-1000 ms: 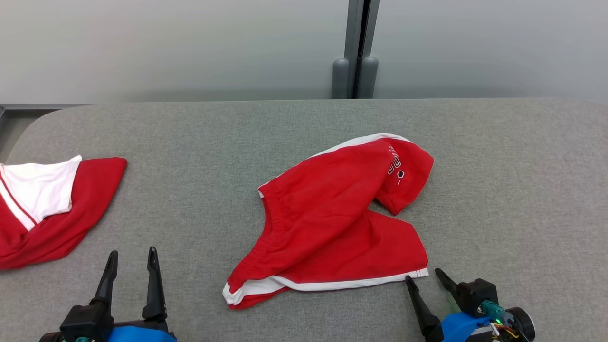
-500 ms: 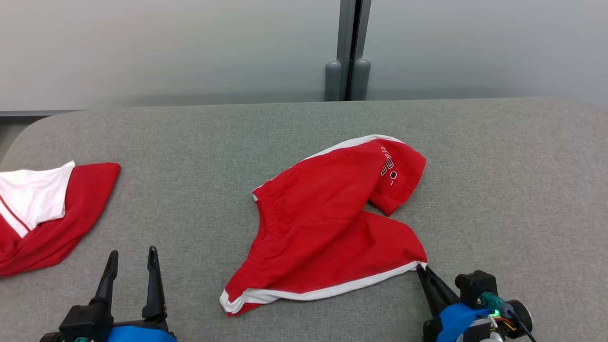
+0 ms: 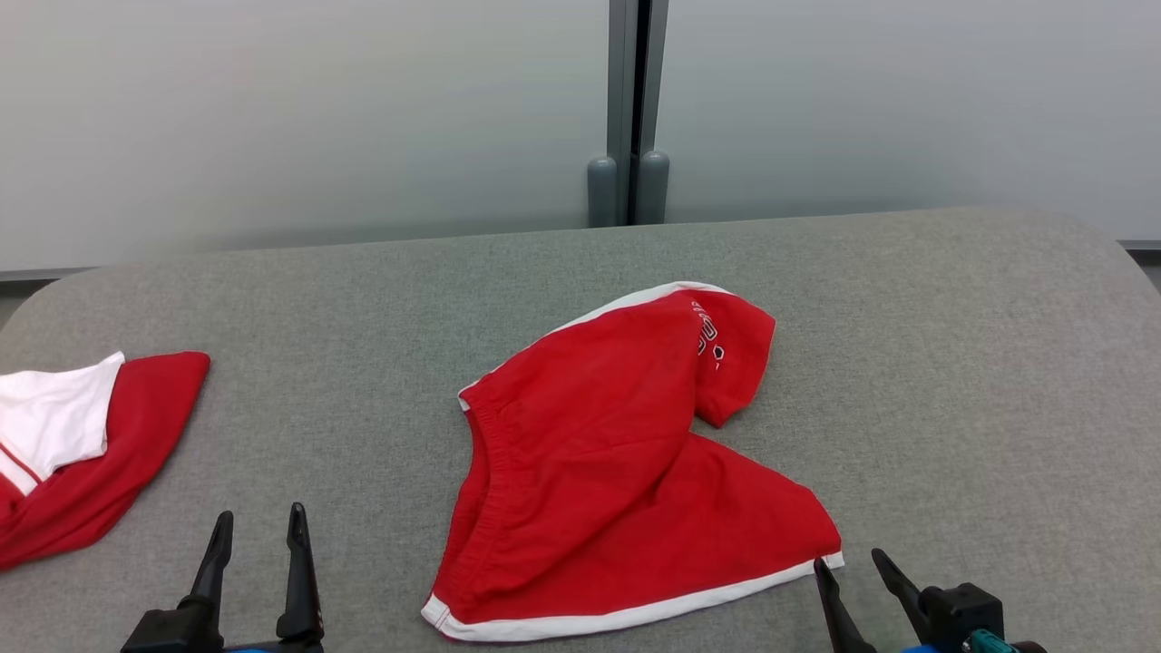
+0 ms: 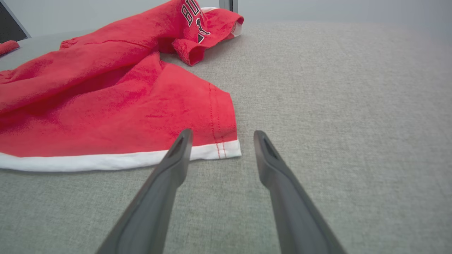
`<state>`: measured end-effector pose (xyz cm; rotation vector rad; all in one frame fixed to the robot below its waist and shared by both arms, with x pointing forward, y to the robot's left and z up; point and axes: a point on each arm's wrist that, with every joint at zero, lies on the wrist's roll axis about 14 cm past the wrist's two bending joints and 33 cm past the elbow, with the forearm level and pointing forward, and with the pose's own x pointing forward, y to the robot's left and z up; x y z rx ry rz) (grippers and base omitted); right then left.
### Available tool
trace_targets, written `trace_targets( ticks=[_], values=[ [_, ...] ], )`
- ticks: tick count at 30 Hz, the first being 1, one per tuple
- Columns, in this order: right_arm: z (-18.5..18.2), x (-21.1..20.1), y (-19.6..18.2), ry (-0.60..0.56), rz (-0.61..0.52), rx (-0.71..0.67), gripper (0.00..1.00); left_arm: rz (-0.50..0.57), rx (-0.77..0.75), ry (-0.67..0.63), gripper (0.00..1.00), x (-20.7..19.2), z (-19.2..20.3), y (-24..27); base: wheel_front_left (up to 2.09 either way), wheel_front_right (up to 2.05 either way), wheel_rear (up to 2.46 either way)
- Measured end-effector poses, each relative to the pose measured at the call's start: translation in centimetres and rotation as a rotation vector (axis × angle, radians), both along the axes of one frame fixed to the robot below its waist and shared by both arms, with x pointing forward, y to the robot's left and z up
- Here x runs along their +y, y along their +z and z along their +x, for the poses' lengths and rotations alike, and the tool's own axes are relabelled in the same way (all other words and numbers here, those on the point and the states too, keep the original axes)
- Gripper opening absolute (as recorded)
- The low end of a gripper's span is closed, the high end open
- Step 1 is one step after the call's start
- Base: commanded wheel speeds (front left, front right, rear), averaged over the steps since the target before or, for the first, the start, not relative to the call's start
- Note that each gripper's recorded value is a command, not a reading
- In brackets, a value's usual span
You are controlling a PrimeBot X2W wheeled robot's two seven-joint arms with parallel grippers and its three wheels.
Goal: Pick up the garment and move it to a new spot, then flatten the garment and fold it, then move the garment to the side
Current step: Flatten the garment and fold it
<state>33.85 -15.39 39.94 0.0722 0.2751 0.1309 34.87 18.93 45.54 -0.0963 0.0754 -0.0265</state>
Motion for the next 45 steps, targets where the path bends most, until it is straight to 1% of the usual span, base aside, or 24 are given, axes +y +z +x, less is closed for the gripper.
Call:
trace_targets(
  ticks=[5,11,16,21,39,41,45],
  values=[
    [0.0,-0.2,2.0,-0.017,0.021,-0.068,1.0,0.0,-0.002,-0.006,1.0,-0.2,-0.4,0.1,0.0,0.0,0.0],
    [0.9,-1.1,5.5,-0.048,0.031,-0.187,1.0,0.02,0.015,0.017,1.0,0.6,-0.8,-0.4,0.0,0.0,0.0],
    [1.0,-2.0,6.8,-0.073,0.027,-0.229,1.0,0.054,0.017,0.023,1.0,1.0,-0.9,-0.4,0.0,0.0,0.0],
    [1.0,-2.1,6.9,-0.073,0.021,-0.235,1.0,0.088,0.019,0.019,1.0,1.1,-1.1,-0.4,0.0,0.0,0.0],
    [0.7,-1.3,6.4,-0.051,0.031,-0.216,1.0,0.097,0.009,0.024,1.0,1.4,-1.2,-0.1,0.0,0.0,0.0],
    [0.7,-1.3,6.2,-0.051,0.031,-0.212,1.0,0.097,0.013,0.011,1.0,1.0,-1.2,-0.3,0.0,0.0,0.0],
    [0.5,-1.2,5.6,-0.049,0.028,-0.192,1.0,0.101,0.051,-0.066,1.0,-1.1,-1.5,-1.5,0.0,0.0,0.0]
  ],
)
